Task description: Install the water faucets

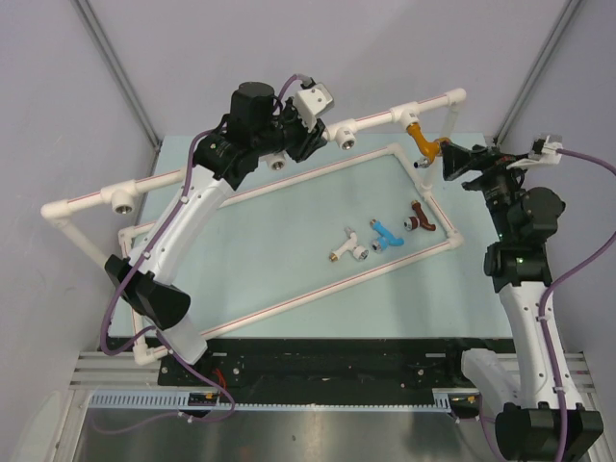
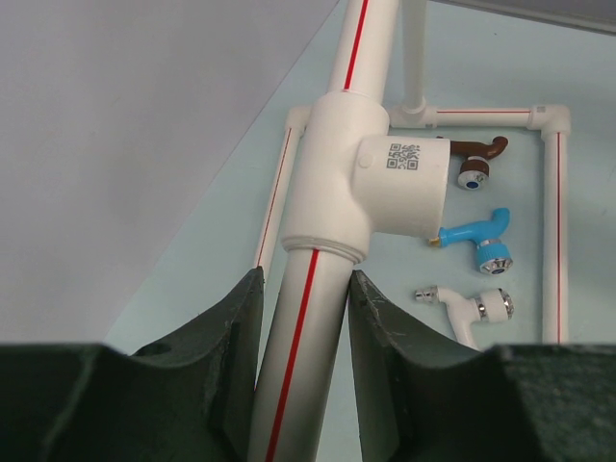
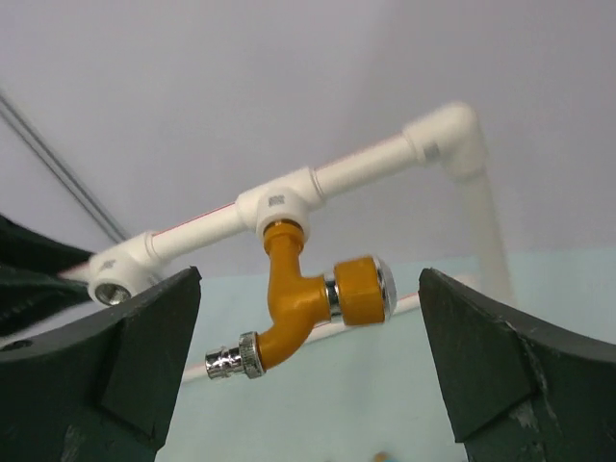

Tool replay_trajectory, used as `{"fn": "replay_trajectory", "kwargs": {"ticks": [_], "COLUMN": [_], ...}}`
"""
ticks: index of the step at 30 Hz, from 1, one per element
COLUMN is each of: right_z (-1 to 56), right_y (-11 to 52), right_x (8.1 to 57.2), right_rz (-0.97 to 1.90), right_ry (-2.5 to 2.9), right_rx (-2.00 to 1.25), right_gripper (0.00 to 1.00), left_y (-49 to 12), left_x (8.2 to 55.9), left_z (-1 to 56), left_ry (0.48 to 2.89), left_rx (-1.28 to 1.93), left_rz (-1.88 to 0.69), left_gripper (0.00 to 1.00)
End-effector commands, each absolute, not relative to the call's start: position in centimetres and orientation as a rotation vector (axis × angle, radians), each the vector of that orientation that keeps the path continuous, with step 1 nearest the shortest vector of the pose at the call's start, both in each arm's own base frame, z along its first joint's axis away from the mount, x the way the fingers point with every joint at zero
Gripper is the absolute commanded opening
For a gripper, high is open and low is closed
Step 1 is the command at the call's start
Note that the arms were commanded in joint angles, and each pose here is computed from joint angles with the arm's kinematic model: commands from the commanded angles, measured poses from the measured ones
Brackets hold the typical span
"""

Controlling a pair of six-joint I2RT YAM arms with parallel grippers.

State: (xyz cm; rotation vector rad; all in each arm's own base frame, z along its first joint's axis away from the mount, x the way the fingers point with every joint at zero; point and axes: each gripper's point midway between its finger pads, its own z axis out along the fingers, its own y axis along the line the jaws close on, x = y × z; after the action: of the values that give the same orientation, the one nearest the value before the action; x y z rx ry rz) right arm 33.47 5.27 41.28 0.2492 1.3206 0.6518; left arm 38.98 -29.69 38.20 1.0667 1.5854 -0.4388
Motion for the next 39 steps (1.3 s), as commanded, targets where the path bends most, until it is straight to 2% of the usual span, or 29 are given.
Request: {"fn": "replay_trajectory", "kwargs": {"ticks": [1,3,10,15,23,24,27,28,29,30,31,33,37,39], "right_z": [45.7,45.6,42.9,41.1,38.9,38.9,39.0,39.2,39.5,39.5,39.9,40.7,43.8,45.7], "right_y": [7.5,9.0,11.4,12.0,10.3,10.2,11.7,12.3,12.5,13.7,14.1,15.7,16.8,16.5], "right_x": [31.0,30.6,31.6,33.7,38.4,38.9,39.0,38.7,38.5,38.0,37.6,36.5,34.9,34.8], "right_rz": [0.256,0.131,-0.184,-0.315,-0.466,-0.451,-0.268,-0.192,-0.126,0.056,0.142,0.365,0.896,1.054], "right_ry": [1.205,1.169,1.204,1.244,1.358,1.358,1.355,1.352,1.353,1.362,1.362,1.35,1.365,1.308], "right_rx": [-0.358,-0.548,-0.838,-0.902,-0.782,-0.751,-0.689,-0.664,-0.629,-0.587,-0.555,-0.515,-0.175,-0.052], "right_gripper": [1.0,1.0,1.0,0.99,0.88,0.86,0.63,0.45,0.36,0.28,0.15,0.02,0.0,0.0], "left_y": [-30.7,-30.7,-30.6,-30.5,-30.5,-30.5,-30.4,-30.3,-30.3,-30.2,-30.2,-30.2,-30.3,-30.4], "left_x": [34.8,34.8,34.7,34.6,34.4,34.4,34.4,34.4,34.3,34.3,34.3,34.3,34.4,34.4], "left_z": [30.3,30.4,30.6,30.7,30.6,30.7,30.6,30.7,30.6,30.6,30.5,30.5,30.6,30.5], "left_ry": [1.916,1.914,1.914,1.912,1.914,1.909,1.911,1.91,1.914,1.911,1.914,1.914,1.909,1.91], "left_rx": [1.127,1.128,1.123,1.121,1.126,1.127,1.127,1.126,1.126,1.127,1.127,1.128,1.132,1.134], "left_rz": [-0.633,-0.631,-0.626,-0.627,-0.631,-0.632,-0.626,-0.624,-0.623,-0.62,-0.618,-0.615,-0.617,-0.625], "left_gripper": [0.0,0.0,0.0,0.0,0.0,0.0,0.0,0.0,0.0,0.0,0.0,0.0,0.0,0.0]}}
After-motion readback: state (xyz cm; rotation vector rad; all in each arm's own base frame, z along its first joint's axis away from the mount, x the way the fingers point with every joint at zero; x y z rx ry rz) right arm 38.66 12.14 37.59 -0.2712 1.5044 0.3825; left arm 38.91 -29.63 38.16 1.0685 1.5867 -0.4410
